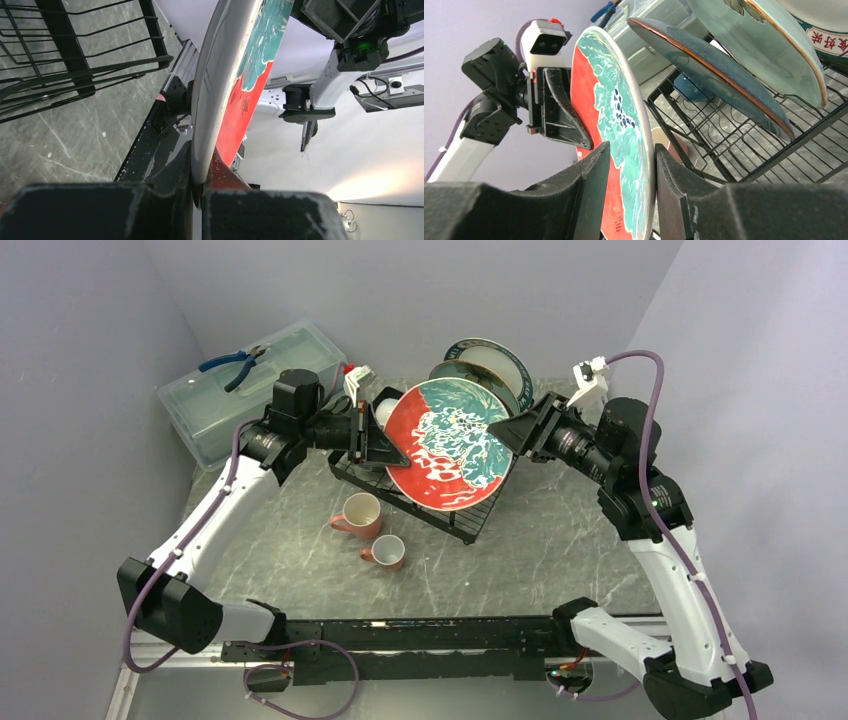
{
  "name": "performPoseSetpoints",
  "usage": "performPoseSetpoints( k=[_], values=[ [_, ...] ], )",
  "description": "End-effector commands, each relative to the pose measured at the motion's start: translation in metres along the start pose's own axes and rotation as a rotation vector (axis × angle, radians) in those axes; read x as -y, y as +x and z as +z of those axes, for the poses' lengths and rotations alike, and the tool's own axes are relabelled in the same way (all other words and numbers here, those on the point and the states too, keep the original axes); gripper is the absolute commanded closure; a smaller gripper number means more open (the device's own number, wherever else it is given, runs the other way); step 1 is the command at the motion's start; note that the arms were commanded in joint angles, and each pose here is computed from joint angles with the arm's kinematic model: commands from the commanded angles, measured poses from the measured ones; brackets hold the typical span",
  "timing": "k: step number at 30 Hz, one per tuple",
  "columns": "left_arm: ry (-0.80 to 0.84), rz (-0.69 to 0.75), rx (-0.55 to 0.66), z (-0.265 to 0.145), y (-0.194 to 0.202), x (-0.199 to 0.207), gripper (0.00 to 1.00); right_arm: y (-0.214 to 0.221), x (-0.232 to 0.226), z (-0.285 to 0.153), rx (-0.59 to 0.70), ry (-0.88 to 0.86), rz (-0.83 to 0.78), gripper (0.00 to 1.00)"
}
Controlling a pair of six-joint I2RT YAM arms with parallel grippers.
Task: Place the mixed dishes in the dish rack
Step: Insert the plate into the dish rack.
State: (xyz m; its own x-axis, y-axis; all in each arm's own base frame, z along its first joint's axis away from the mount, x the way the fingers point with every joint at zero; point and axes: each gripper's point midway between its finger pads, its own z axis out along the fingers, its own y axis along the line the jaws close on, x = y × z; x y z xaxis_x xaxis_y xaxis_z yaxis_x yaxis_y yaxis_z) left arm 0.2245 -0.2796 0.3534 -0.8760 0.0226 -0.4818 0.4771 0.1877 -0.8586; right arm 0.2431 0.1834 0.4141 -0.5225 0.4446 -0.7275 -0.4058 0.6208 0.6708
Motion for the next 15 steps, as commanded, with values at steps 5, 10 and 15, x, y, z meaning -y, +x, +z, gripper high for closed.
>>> performPoseSetpoints(
  k=[5, 10, 15],
  values=[
    [0.076, 0.179, 0.036, -0.012, -0.006, 0.041, 1.00, 0.000, 0.005, 0.006, -0.008, 0.016, -0.044, 0.60],
    [0.058, 0.191, 0.049, -0.014, -0.007, 0.042, 1.00, 0.003, 0.018, 0.008, -0.017, 0.068, -0.060, 0.60],
    [0.049, 0.195, 0.057, -0.016, -0.008, 0.043, 1.00, 0.008, 0.027, 0.007, -0.027, 0.098, -0.075, 0.59]
  ],
)
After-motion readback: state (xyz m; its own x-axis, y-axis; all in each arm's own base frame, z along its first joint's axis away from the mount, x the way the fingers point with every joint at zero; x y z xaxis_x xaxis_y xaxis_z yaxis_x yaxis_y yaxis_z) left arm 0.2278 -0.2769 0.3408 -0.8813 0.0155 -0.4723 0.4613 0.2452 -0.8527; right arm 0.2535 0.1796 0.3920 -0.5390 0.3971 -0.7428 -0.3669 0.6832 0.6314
